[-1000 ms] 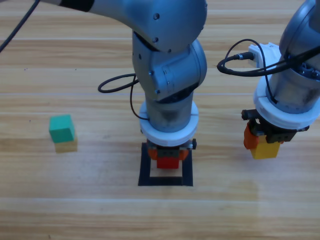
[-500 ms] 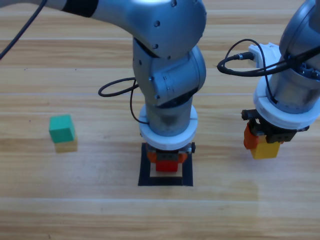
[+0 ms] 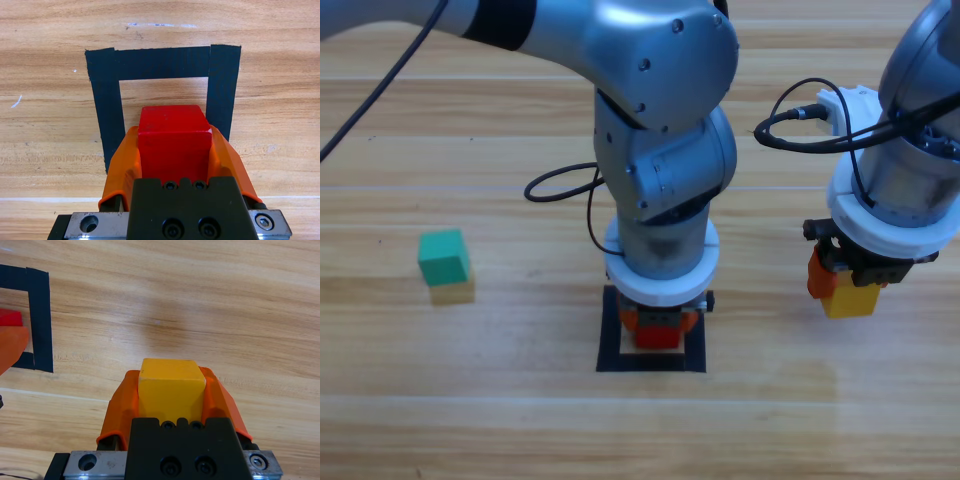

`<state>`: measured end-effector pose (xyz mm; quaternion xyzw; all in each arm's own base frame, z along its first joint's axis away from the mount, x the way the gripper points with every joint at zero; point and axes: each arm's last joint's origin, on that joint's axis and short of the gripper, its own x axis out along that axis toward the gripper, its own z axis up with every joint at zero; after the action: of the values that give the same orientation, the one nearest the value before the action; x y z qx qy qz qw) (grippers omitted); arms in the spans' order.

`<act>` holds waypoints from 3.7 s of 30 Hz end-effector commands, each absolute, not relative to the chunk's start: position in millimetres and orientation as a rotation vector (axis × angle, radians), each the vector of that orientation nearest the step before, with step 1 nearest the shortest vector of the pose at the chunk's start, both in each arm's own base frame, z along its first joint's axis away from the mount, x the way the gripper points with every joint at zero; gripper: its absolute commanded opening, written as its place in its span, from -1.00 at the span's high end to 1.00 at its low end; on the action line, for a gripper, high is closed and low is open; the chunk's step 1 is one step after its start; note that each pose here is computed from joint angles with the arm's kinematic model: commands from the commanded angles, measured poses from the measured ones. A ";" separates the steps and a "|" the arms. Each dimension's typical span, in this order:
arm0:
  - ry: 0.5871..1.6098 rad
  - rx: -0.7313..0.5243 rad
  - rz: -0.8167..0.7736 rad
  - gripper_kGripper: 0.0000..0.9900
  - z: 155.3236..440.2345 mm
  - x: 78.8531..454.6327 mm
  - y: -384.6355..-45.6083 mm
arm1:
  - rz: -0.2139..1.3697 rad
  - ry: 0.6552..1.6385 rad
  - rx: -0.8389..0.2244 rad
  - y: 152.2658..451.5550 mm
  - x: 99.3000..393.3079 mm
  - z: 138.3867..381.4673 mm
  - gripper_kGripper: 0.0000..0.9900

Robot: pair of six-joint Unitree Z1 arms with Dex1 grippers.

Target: Stack the blocks in the rectangular block: red at the bottom, yellow in the middle, green on top

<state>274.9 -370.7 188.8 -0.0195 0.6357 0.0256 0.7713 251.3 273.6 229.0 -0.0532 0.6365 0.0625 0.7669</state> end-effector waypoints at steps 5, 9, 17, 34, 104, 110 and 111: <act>1.416 0.010 0.072 0.83 161.1 269.8 -375.8 | 0.146 1.398 -0.161 276.9 241.6 221.8 1.00; 1.417 0.014 0.072 0.83 160.8 269.2 -375.0 | 0.145 1.399 -0.162 277.0 241.7 221.3 1.00; 1.420 0.014 0.077 0.83 159.8 268.7 -374.3 | 0.145 1.399 -0.162 277.0 241.7 221.3 1.00; 1.403 -0.042 0.079 -0.56 158.7 271.5 -381.2 | 0.146 1.397 -0.163 276.9 241.7 221.8 1.00; 1.043 0.020 -0.156 -0.92 352.2 162.0 -117.1 | 0.125 1.340 -0.144 435.4 240.2 197.1 1.00; 1.044 0.021 -0.155 -0.91 351.0 162.7 -117.7 | 0.121 1.342 -0.149 436.2 240.7 193.7 1.00; 1.045 0.022 -0.154 -0.91 350.3 163.1 -117.9 | 0.121 1.340 -0.149 436.4 240.8 194.0 1.00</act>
<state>157.7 -118.7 359.9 0.0041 0.4881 -0.0845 0.8687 244.9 426.7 221.2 -0.0392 0.6156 0.0696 0.7840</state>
